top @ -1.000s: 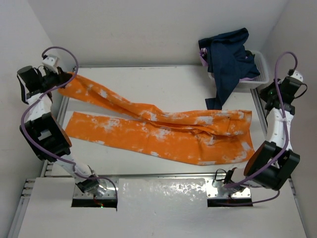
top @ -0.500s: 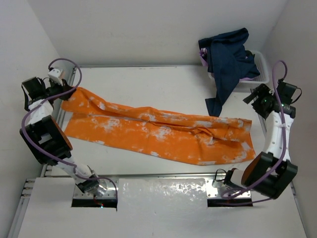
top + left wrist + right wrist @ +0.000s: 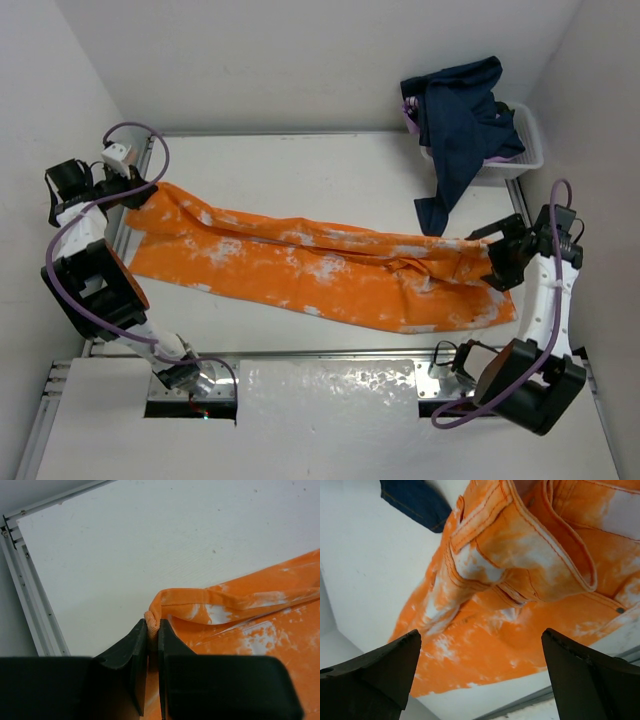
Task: Fold and stack the trousers
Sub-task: Fold the trousers
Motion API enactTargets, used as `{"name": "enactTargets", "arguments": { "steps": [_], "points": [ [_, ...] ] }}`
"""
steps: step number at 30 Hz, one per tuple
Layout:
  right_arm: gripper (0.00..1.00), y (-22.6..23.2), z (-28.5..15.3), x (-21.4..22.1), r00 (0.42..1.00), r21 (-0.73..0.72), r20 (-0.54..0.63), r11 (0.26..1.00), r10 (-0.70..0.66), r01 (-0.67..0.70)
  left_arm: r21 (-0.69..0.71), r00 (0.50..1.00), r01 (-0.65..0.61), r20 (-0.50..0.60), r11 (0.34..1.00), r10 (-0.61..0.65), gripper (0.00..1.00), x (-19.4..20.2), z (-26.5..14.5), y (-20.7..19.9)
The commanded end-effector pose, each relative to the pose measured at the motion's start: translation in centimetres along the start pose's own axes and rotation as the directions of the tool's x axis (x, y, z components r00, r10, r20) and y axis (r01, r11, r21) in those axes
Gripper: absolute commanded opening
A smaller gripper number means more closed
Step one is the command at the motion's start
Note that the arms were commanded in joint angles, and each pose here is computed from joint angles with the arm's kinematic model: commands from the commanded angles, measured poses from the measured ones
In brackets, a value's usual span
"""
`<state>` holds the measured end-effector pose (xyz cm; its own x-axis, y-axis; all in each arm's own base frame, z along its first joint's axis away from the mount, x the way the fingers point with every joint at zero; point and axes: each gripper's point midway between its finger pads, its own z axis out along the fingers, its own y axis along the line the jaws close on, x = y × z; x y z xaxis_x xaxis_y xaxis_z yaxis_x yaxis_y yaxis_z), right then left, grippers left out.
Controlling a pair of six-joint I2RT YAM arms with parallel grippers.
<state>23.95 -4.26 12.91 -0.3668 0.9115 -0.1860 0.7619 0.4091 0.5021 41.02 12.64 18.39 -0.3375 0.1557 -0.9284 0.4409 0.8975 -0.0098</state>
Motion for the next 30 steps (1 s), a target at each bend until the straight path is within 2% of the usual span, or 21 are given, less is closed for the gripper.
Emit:
{"name": "enactTargets", "arguments": {
  "steps": [1,7,15,16,17,18,21,22,23,30],
  "points": [
    [0.99,1.8,-0.3,-1.9,0.991,-0.035,0.069,0.993,0.118,-0.116,0.013,0.998,-0.048,0.035,0.999,0.047,0.00,-1.6,-0.4,0.3],
    [0.99,-0.3,3.6,-2.1,0.971,0.016,0.081,0.974,0.223,-0.225,0.025,0.999,-0.040,0.036,0.999,0.039,0.00,-1.6,-0.4,0.2],
    [0.98,-0.8,5.3,-4.9,0.975,0.103,0.132,0.975,0.181,-0.196,0.021,0.999,-0.052,0.015,0.998,0.052,0.00,-1.4,-0.6,0.3],
    [0.91,-1.0,5.9,-5.0,0.975,0.109,0.130,0.974,0.182,-0.197,0.022,0.998,-0.054,0.014,0.998,0.054,0.00,-1.4,-0.6,0.2],
    [0.87,-1.2,6.3,-5.0,0.974,0.116,0.130,0.973,0.183,-0.198,0.021,0.998,-0.055,0.012,0.998,0.055,0.00,-1.4,-0.6,0.3],
    [0.71,-1.5,6.6,-5.2,0.975,0.122,0.134,0.973,0.180,-0.196,0.021,0.998,-0.054,0.013,0.998,0.054,0.00,-1.5,-0.7,0.3],
    [0.30,-2.2,7.1,-5.4,0.979,0.148,0.141,0.974,0.149,-0.170,0.010,0.998,-0.052,0.022,0.999,0.052,0.00,-1.8,-1.1,0.7],
    [0.07,-2.1,7.0,-5.8,0.979,0.151,0.157,0.976,0.133,-0.157,0.002,0.998,-0.051,0.030,0.999,0.051,0.00,-2.1,-1.2,1.0],
    [0.00,-2.1,6.8,-6.1,0.979,0.156,0.165,0.977,0.121,-0.147,-0.007,0.998,-0.048,0.034,0.999,0.049,0.00,-2.2,-1.3,1.3],
    [0.00,0.4,5.2,-9.3,0.982,0.158,0.185,0.987,-0.044,0.014,-0.039,0.996,-0.032,0.087,0.999,0.035,0.00,-3.9,-1.2,2.7]
  ]
}}
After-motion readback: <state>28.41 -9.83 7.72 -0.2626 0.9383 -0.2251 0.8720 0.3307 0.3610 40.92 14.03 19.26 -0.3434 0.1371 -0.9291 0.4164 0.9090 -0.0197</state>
